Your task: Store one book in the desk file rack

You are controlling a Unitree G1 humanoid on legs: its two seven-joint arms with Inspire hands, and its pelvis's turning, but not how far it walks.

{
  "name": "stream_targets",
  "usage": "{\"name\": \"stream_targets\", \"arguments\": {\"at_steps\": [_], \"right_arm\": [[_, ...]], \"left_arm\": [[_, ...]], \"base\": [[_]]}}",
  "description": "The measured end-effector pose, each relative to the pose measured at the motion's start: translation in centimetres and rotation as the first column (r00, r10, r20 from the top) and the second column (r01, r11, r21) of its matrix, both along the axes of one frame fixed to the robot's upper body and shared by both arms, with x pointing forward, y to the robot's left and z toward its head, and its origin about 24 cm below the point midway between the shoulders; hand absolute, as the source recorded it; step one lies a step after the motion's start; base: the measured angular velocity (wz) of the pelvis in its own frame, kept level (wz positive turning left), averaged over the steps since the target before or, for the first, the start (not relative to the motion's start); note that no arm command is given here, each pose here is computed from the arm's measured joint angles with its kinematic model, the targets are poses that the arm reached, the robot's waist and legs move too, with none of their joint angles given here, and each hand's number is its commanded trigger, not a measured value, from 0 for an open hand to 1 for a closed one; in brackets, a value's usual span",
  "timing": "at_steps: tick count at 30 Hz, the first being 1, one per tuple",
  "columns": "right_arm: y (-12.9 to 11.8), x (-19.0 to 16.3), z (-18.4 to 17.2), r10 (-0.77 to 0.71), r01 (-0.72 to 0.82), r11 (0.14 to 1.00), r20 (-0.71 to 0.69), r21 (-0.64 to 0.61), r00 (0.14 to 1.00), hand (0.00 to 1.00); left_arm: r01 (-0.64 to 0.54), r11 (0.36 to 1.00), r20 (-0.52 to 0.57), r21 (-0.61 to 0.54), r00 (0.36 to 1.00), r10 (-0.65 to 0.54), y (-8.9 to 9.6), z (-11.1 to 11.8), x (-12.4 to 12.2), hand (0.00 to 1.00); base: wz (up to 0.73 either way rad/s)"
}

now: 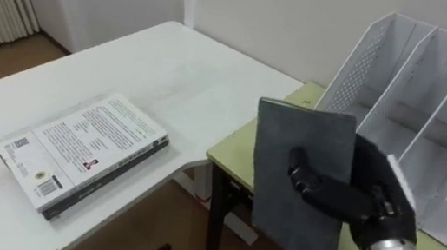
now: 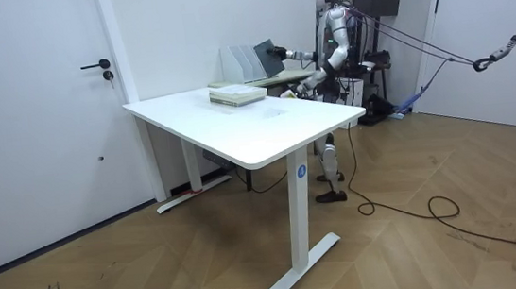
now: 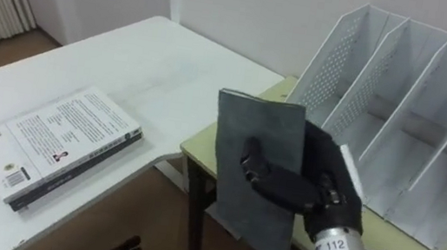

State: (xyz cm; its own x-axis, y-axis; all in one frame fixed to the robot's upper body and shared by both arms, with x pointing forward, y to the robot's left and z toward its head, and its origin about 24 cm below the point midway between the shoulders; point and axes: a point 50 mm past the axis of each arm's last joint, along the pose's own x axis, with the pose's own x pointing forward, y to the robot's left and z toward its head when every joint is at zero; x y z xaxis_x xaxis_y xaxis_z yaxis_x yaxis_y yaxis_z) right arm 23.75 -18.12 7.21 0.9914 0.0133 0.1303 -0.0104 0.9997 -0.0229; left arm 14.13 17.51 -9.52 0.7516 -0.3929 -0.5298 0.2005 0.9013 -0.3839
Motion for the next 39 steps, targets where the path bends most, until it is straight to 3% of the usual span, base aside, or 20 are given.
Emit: {"name": "stream_targets", "arguments": {"at_steps": [7, 15, 22, 29, 39], "right_arm": [[-0.7, 0.1, 1.3, -0.138, 0.141, 0.989, 0.074, -0.037, 0.988, 1.0], [-1.1, 0.8, 3.5, -0.302, 0.343, 0.926, 0.236, -0.159, 0.924, 1.0], [-1.0, 1.1, 5.6, -0.344, 0.395, 0.913, 0.326, -0.102, 0.881, 1.0], [-3.2, 1.5, 8.0, -0.468, 0.525, 0.851, 0.419, -0.026, 0.778, 1.0], [-4.8, 1.5, 8.3, -0.567, 0.616, 0.788, 0.42, 0.025, 0.708, 1.0]], "left_arm": [[-0.039, 0.996, -0.161, 0.086, 0.986, 0.053, 1.2, -2.8, -2.8, 0.0], [-0.074, 0.984, -0.33, 0.165, 0.935, 0.126, 1.8, -5.2, -6.2, 0.0], [-0.11, 0.973, -0.379, 0.204, 0.907, 0.182, 2.5, -5.8, -7.4, 0.0], [-0.123, 0.963, -0.439, 0.24, 0.871, 0.221, 3.3, -6.4, -9.1, 0.0], [-0.137, 0.951, -0.445, 0.278, 0.858, 0.254, 3.9, -6.5, -9.5, 0.0]], "base": [[-0.08], [0.0], [0.0], [0.0], [0.0]]}}
